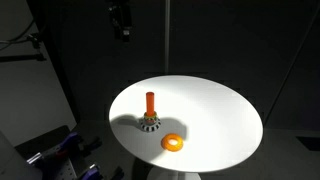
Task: Move the light green object to the table
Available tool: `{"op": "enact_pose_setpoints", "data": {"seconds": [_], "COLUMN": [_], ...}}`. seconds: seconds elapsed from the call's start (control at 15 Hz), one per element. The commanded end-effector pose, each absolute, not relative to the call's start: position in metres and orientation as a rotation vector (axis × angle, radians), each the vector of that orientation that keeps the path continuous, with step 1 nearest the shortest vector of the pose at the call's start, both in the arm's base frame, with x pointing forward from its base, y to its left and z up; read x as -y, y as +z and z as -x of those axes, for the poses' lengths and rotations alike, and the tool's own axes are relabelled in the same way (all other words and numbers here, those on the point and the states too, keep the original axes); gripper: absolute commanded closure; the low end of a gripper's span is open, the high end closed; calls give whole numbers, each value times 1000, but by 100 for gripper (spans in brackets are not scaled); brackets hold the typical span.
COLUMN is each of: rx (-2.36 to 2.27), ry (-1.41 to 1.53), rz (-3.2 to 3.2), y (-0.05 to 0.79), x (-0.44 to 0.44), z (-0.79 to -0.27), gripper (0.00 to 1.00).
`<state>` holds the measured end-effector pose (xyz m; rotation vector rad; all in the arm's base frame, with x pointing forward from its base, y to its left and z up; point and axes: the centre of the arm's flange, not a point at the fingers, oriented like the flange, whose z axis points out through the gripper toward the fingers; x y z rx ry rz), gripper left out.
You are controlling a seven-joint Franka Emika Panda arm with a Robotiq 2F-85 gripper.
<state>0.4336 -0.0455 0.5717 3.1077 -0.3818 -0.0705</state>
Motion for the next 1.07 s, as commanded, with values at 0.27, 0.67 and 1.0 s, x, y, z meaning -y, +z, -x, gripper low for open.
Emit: {"op": "enact_pose_setpoints", "data": {"seconds": [0.27,0.67,1.0], "rx": [382,490,560], "ry": [-65,-99,-136], "rz": [-3108,-3112,-3095], "y": [573,586,566], "x": [45,70,98], "z": [-433,-467,-502], "gripper": [0,0,0]}}
